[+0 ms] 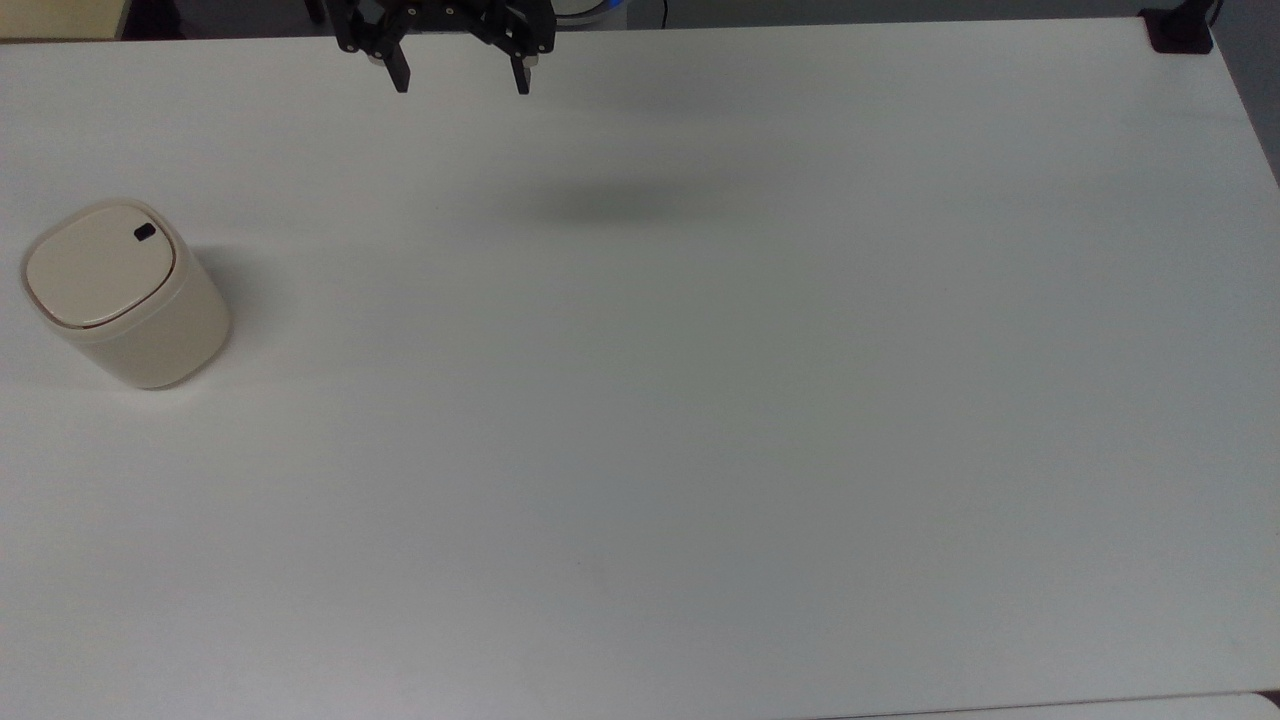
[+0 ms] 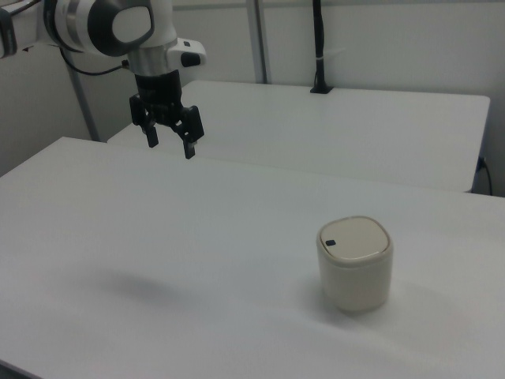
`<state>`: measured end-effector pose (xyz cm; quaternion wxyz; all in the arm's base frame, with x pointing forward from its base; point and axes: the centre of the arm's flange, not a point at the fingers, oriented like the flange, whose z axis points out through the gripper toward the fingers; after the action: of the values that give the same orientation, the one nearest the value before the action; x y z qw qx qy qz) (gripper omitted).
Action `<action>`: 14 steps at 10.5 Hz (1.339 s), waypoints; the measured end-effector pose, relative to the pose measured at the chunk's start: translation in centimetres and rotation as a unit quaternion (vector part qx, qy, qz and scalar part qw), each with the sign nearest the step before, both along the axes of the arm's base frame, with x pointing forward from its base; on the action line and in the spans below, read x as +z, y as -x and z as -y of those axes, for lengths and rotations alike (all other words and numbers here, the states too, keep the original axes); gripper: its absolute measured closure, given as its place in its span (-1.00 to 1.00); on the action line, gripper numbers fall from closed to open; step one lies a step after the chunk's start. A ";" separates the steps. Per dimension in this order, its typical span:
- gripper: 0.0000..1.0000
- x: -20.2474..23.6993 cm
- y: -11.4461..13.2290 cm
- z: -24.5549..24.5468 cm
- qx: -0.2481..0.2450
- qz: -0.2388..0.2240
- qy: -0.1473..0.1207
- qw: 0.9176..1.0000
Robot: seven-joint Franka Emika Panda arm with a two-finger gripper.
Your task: Open the trash bin
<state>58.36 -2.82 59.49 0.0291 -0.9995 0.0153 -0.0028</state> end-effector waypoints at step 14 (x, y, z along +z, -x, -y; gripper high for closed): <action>0.64 0.0 0.1 1.8 0.005 0.001 0.000 1.000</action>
<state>58.26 -4.60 59.49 0.0287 -0.9995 0.0106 -0.0038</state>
